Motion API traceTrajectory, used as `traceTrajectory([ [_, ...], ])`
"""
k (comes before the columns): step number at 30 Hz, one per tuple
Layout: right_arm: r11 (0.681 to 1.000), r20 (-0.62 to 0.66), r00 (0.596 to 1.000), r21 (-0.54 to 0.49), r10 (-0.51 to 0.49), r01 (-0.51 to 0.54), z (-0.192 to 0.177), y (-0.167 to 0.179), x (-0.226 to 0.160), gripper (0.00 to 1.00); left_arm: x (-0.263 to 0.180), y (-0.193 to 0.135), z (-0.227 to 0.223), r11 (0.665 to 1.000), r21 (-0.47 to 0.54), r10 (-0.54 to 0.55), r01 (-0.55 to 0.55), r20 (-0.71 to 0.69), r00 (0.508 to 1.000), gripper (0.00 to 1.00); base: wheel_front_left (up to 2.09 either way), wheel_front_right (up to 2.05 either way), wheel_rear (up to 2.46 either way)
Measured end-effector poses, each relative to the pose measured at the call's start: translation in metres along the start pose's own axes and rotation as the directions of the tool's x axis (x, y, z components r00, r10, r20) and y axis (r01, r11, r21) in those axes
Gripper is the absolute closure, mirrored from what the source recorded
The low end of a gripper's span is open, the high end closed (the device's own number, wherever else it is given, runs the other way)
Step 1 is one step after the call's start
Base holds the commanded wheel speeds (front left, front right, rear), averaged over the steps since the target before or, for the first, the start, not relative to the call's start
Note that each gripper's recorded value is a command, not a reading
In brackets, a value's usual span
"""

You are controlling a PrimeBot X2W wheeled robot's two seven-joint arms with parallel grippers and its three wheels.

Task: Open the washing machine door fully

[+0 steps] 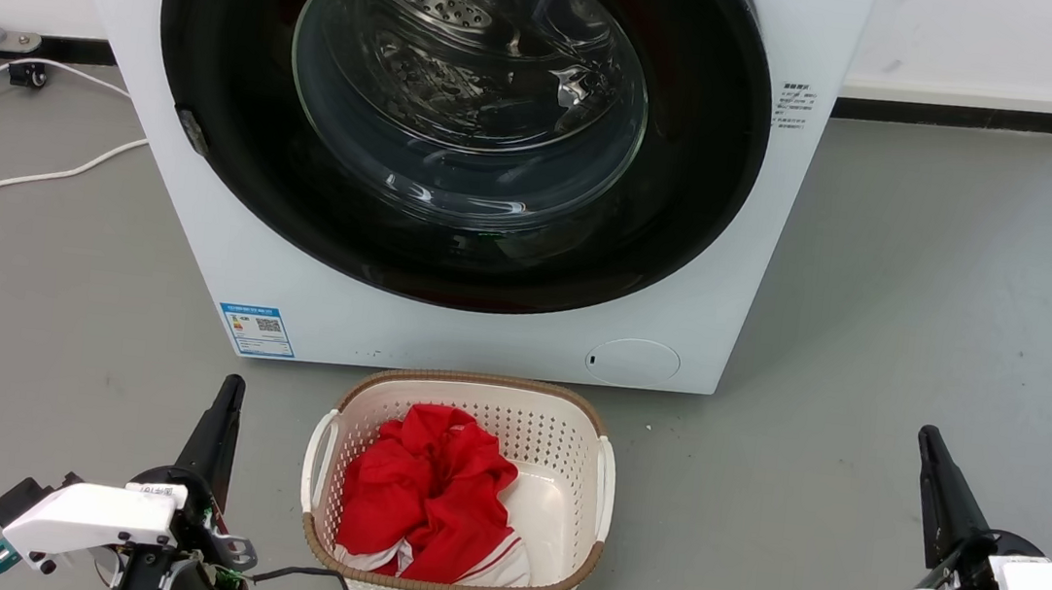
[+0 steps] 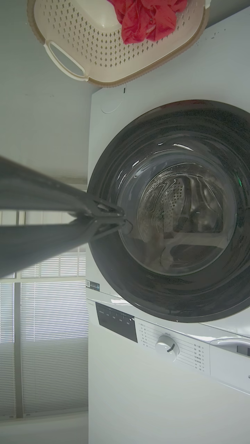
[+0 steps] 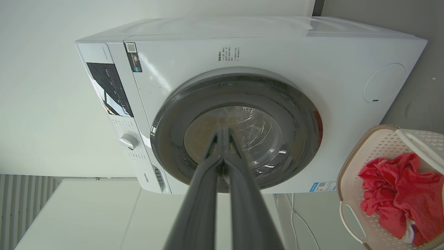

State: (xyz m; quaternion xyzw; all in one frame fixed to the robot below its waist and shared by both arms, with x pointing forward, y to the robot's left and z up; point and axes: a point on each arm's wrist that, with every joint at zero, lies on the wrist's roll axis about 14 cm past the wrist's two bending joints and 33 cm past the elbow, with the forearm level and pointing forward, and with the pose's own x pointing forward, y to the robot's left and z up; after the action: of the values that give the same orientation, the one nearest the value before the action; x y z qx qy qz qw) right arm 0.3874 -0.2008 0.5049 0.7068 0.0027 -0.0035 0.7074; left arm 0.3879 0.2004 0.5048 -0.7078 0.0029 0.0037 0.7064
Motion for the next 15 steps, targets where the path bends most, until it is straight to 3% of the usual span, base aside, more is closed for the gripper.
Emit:
traceTrajectory([
  [15, 1.0, 0.002, 1.0, 0.002, 0.0, 0.0, 0.0002, -0.0002, -0.0001, 1.0, -0.0001, 0.0001, 0.0001, 1.0, -0.001, 0.0, 0.0, 0.001, 1.0, 1.0, 0.0, 0.0, 0.0],
])
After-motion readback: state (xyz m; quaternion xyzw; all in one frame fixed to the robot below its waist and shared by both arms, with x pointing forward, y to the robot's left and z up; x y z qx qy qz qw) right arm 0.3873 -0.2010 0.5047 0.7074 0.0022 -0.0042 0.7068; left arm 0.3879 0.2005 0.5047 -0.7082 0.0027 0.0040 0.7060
